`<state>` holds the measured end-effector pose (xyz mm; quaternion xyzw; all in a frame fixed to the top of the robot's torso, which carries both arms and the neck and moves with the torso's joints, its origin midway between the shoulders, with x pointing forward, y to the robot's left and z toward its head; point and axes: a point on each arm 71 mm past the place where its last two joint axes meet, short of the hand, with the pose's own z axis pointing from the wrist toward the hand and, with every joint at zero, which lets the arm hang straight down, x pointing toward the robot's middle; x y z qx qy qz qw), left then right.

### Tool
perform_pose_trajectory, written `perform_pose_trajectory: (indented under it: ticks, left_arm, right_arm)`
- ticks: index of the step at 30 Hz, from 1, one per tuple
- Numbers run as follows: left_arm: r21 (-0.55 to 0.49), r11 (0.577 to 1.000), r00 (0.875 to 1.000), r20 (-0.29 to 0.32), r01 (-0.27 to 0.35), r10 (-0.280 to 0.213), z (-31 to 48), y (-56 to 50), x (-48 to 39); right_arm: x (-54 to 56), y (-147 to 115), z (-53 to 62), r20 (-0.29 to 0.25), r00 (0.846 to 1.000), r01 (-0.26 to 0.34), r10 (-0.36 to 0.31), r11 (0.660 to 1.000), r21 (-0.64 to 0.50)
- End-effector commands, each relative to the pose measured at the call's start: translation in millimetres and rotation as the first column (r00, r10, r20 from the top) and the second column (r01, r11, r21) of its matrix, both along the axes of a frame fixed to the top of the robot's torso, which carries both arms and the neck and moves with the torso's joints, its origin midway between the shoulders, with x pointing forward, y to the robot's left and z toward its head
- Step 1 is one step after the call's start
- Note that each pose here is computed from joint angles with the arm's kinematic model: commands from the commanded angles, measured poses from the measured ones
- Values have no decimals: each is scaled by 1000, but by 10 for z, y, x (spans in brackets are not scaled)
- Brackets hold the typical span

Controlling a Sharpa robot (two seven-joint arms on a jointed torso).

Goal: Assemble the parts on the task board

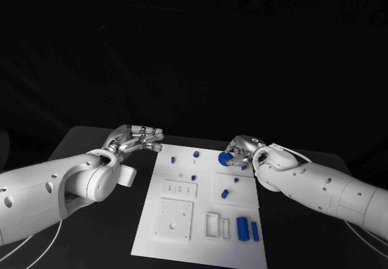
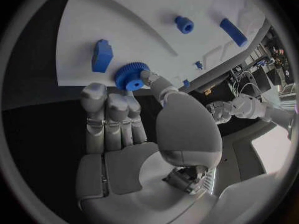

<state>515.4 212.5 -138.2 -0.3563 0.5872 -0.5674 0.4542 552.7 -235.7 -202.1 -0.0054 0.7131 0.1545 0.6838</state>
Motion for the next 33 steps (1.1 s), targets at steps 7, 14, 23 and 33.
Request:
perform_pose_trajectory:
  ticks: [7, 14, 23, 33]
  left_arm:
    - [-6, 1000, 1000, 7, 17, -17, 10, -20, -9]
    - [-6, 1000, 1000, 7, 16, -16, 10, -17, -11]
    - [-6, 1000, 1000, 6, 17, -17, 10, -20, -16]
    - [-6, 1000, 1000, 4, 20, -20, 8, -42, -7]
  right_arm:
    - [-123, 179, 100, 125, 992, 26, -18, 998, -62]
    - [-257, 445, 268, 201, 979, -13, 12, 1000, 4]
    - [-328, 771, 305, 230, 971, -64, 65, 998, -12]
    - [-298, 1044, 174, 213, 973, -87, 90, 996, -26]
